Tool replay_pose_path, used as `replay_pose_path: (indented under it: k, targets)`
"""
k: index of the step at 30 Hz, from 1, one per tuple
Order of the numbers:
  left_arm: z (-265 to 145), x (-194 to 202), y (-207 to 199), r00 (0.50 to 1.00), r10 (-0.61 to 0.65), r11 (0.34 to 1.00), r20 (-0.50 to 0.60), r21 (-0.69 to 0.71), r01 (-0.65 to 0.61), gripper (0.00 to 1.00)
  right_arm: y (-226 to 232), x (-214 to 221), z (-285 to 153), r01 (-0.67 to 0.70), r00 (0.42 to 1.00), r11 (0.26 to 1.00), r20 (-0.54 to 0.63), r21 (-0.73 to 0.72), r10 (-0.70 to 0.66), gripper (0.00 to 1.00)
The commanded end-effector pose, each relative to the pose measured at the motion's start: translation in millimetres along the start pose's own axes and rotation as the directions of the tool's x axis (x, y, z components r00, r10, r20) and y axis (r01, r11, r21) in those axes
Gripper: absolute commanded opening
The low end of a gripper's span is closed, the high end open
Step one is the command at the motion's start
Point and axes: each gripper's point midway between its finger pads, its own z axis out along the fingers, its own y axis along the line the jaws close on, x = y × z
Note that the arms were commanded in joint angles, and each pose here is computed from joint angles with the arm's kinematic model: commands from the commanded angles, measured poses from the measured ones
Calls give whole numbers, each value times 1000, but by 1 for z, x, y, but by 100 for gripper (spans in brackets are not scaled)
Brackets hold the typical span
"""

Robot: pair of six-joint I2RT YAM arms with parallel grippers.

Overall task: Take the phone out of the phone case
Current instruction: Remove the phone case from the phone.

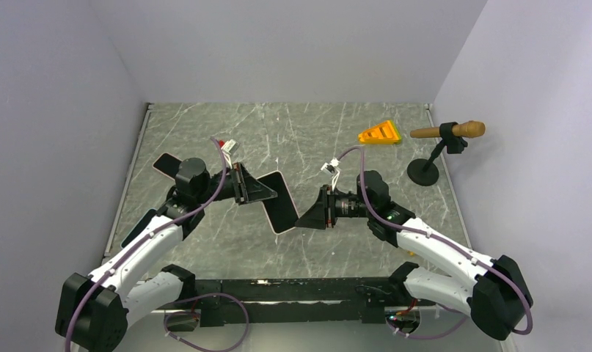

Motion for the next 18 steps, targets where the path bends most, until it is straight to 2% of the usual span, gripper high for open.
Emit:
replay_pose_path:
  k: [1, 13, 18]
  targets:
    - [-3, -7, -35, 998, 65, 986, 12, 152, -67, 0, 32, -14, 2, 84, 996, 986, 26, -142, -81, 32]
    - [-4, -4, -44, 998, 42, 989, -49, 145, -34, 0, 58, 1, -8, 146, 989, 942, 23, -304, -146, 16]
    - [-3, -2, -48, 996, 22, 985, -90, 173, -6, 0, 72, 6, -12, 189, 980, 910, 19, -369, -196, 4]
